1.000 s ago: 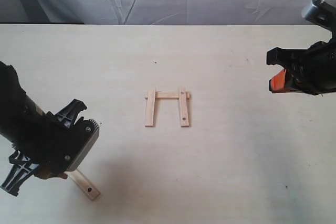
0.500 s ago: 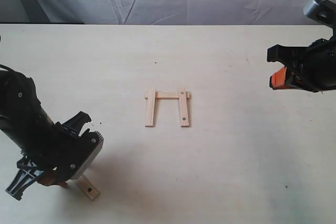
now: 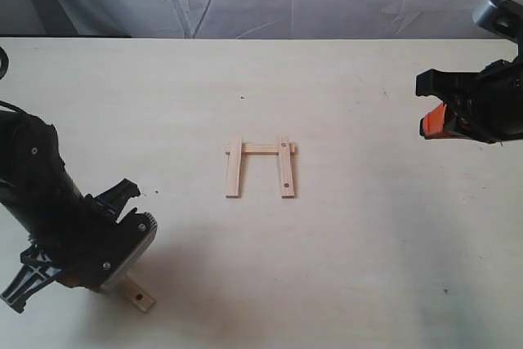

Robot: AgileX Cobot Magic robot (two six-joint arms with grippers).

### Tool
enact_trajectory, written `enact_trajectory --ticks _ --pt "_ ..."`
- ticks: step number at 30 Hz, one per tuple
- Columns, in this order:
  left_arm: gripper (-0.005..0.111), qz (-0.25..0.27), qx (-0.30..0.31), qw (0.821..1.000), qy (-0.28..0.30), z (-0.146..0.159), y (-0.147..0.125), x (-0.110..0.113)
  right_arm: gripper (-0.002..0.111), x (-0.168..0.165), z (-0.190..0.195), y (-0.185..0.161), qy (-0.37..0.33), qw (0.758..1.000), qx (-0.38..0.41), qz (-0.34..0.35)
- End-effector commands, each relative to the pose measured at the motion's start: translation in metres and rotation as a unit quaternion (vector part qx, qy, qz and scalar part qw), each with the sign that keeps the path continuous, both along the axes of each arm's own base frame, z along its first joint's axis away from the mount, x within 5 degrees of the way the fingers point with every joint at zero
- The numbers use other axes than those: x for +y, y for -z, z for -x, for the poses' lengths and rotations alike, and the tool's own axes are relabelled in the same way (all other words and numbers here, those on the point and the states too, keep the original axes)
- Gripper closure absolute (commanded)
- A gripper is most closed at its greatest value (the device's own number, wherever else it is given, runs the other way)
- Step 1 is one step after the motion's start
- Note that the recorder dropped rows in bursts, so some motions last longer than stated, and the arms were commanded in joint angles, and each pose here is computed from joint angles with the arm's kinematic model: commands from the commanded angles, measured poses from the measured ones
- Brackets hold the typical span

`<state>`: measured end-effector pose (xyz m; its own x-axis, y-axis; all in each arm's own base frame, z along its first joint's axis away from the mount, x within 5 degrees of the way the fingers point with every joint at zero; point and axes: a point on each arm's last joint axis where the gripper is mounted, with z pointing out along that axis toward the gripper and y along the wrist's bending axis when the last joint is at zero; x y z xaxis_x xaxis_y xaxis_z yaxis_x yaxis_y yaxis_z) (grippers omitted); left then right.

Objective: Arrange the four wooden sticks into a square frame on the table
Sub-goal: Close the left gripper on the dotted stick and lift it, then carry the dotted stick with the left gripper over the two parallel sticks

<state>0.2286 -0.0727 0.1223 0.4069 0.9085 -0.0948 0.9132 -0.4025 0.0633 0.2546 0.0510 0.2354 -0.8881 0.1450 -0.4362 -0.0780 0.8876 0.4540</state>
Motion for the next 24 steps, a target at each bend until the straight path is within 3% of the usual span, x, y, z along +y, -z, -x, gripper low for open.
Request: enact_trajectory --ticks 1,3,7,11,16,19,24 --pt "0.092 0.001 0.001 1.000 -0.007 -0.001 0.004 0.001 0.108 -0.001 0.001 0.000 0.005 1.000 -0.005 0.000" --pt "0.105 0.005 0.001 1.000 -0.014 -0.001 0.004 0.001 0.108 -0.001 0.001 0.000 0.005 1.000 -0.005 0.000" --pt "0.107 0.026 -0.018 0.999 -0.035 -0.004 -0.007 -0.003 0.108 -0.002 0.000 0.000 0.007 1.000 -0.007 0.001" --pt "0.107 0.111 -0.087 0.980 -0.142 -0.034 -0.052 -0.018 0.108 -0.002 0.001 0.000 0.006 1.000 -0.006 0.001" --pt "0.107 0.173 -0.132 0.953 -0.212 -0.085 -0.101 -0.041 0.108 -0.002 0.000 0.000 0.009 1.000 -0.010 0.002" --pt "0.107 0.155 -0.118 0.964 -0.182 -0.102 -0.105 -0.067 0.108 -0.002 -0.001 0.000 0.011 1.000 -0.012 0.002" --pt "0.107 0.133 -0.087 0.974 -0.161 -0.122 -0.071 -0.116 0.108 -0.002 -0.001 -0.001 0.014 1.000 -0.013 0.000"
